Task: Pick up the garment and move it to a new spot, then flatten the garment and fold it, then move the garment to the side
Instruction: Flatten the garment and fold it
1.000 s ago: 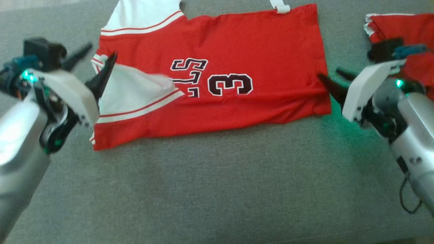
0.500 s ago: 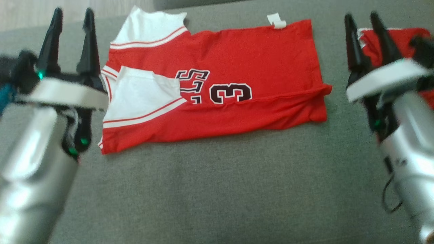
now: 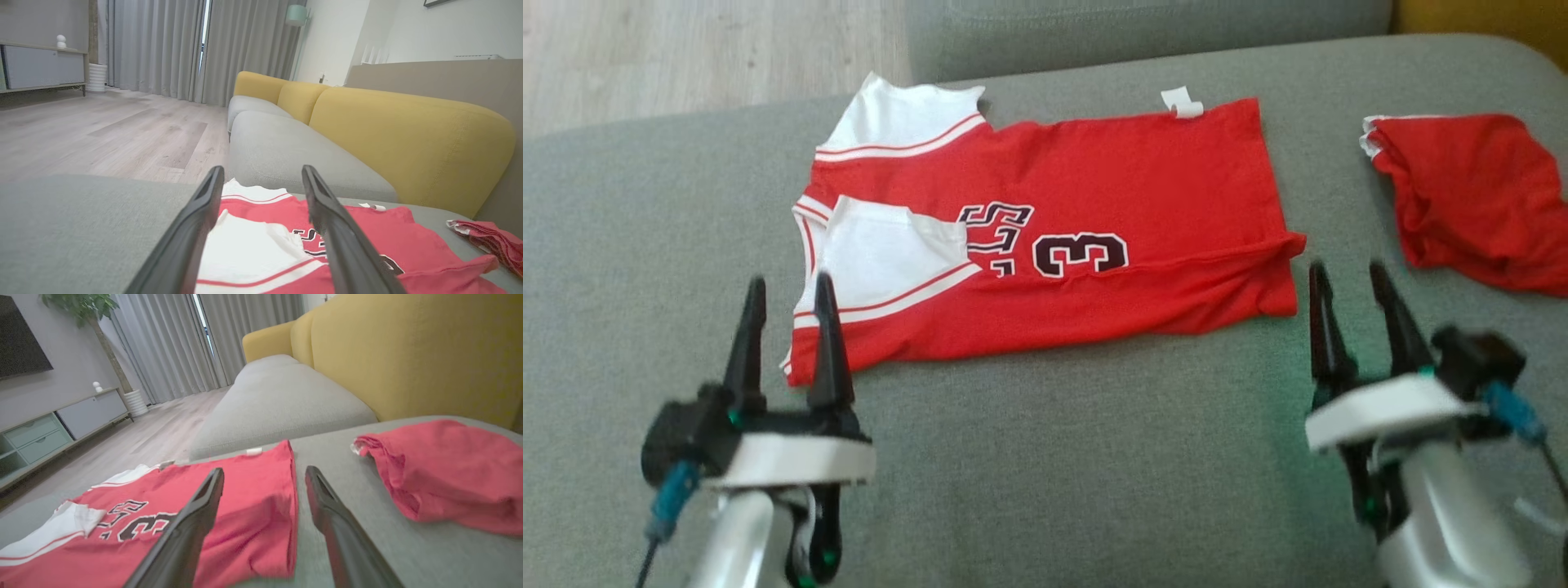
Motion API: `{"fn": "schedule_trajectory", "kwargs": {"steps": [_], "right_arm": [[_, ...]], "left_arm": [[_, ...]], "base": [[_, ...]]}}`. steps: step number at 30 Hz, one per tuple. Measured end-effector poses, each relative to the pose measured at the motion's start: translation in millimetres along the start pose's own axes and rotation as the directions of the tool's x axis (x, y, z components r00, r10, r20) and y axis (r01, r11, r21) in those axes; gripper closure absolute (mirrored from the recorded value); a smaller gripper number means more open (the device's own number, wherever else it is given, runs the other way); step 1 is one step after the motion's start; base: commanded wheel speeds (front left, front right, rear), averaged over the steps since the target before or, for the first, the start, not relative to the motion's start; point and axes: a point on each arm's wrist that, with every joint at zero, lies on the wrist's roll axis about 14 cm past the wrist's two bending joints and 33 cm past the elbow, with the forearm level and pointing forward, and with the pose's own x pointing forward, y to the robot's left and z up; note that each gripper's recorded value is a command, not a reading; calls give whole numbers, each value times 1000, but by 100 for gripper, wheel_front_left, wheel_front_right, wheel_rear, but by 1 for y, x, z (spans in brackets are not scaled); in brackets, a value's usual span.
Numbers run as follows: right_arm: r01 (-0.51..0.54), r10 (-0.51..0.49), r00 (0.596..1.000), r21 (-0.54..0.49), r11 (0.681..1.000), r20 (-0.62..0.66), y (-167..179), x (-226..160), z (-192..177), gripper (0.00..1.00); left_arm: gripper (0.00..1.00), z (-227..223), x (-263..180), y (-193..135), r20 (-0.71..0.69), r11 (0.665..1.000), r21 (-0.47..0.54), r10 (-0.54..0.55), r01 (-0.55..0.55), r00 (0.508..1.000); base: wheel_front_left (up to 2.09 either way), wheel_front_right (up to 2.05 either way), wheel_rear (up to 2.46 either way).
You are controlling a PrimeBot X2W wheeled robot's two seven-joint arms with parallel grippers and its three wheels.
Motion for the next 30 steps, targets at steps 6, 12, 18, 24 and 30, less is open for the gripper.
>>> {"fn": "schedule_trajectory", "kwargs": {"steps": [6, 12, 18, 24, 30], "right_arm": [[32, -32, 999, 10, 999, -32, -5, -20, -14, 0], [24, -24, 1000, 13, 1000, -9, -2, -18, -8, 0], [23, -23, 1000, 19, 1000, -11, -2, -17, -9, 0], [34, -33, 999, 30, 999, -27, -5, -18, -15, 0], [51, -49, 998, 61, 997, -27, -9, -16, -15, 0]], "left_arm": [[0, -17, -14, 7, -43, 1000, 3, 27, -27, 999], [0, -46, -16, 17, -134, 998, 52, 47, -40, 990], [0, -98, -22, 44, -327, 984, 128, 159, -123, 931], [0, -114, -12, 63, -390, 971, 174, 222, -165, 894], [0, -139, -17, 77, -488, 960, 220, 263, -174, 832]], "base": [[0, 0, 0], [0, 0, 0], [0, 0, 0], [0, 0, 0], [0, 0, 0]]}}
